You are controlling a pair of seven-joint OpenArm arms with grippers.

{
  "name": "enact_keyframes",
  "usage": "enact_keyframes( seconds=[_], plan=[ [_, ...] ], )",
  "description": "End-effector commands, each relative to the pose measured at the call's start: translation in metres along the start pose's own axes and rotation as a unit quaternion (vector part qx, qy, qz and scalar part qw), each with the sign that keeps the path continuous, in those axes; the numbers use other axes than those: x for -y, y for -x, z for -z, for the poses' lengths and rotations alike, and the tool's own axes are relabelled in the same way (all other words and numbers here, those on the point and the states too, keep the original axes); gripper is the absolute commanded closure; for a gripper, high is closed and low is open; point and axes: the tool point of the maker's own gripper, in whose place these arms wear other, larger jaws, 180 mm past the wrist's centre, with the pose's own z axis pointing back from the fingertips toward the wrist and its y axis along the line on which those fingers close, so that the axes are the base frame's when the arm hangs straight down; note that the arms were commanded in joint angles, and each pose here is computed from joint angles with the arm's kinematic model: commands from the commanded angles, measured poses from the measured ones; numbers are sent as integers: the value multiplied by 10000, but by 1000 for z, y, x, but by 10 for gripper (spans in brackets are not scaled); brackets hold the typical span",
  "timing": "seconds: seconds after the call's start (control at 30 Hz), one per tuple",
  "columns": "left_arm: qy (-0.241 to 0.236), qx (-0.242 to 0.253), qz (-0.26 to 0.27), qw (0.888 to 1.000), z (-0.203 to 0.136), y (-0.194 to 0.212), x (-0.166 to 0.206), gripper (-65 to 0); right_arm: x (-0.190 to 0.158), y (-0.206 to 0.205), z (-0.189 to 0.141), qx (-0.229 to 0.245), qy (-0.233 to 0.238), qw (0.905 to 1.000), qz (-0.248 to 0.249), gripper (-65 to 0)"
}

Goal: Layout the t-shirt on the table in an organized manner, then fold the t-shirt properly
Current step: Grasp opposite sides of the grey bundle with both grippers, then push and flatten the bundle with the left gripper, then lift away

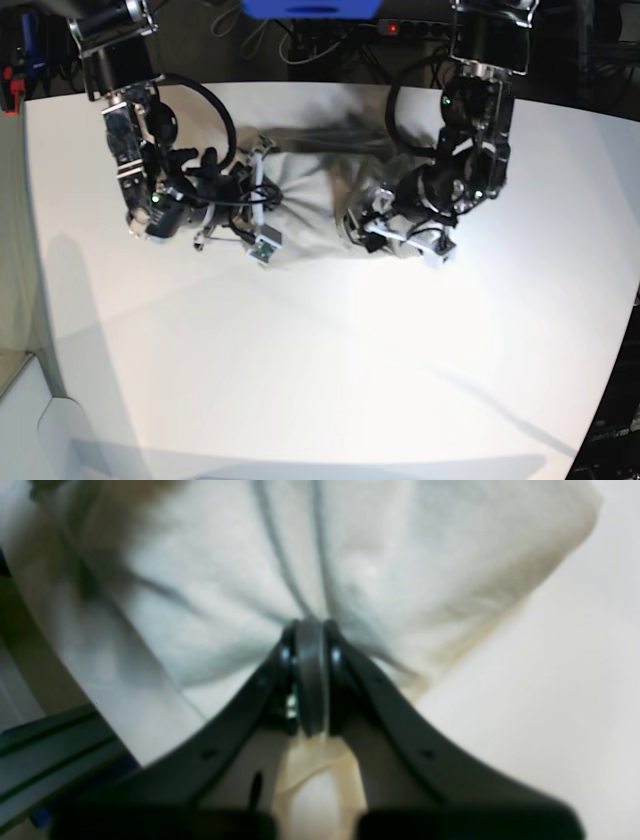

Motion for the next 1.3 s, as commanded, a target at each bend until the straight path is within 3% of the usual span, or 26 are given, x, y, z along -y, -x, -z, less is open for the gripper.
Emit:
enact_keyframes(
  seconds=[0.0,0.07,0.23,0.27,0.4,0.57,0.7,0.8,0.87,0.97,1.03,1.17,1.27],
  plan=[
    [-233,-530,-2,9983,7,28,-11,-499,4,-15,-6,229,50,9997,-84,-5],
    [-253,-678,130,9973,11,37,-8,-420,4,-15,-6,229,50,9997,-84,-5],
    [-248,-724,280,9967,14,38,-4,-25,5,-16,-7,233,55,9997,-88,-5],
    [-245,-718,302,9967,13,35,-2,0,6,-16,-7,238,64,9997,-77,-5],
    [-311,-546,711,9955,13,16,5,0,10,-19,-12,258,145,9995,-124,-5],
    [-259,-418,1417,9887,17,-1,37,0,27,-34,-42,434,589,9957,-571,-11],
    [-346,-423,1848,9813,27,-13,50,0,54,-26,-68,406,1033,9922,-573,-120],
    [-236,-526,2757,9595,34,-19,68,0,91,-15,-96,439,1527,9869,-274,-206],
    [-112,-574,3426,9376,35,-23,83,0,113,-4,-118,461,1864,9814,-48,-237],
    [-172,-427,4551,8892,36,-31,108,0,139,8,-147,544,2285,9717,263,-248],
    [-261,-276,5288,8479,36,-35,125,0,150,15,-162,583,2498,9656,427,-248],
    [-454,-75,6643,7460,41,-32,156,0,162,39,-180,531,2758,9563,809,-248],
    [-542,-104,7481,6613,49,-16,173,0,165,49,-186,442,2837,9529,976,-248]
  ],
)
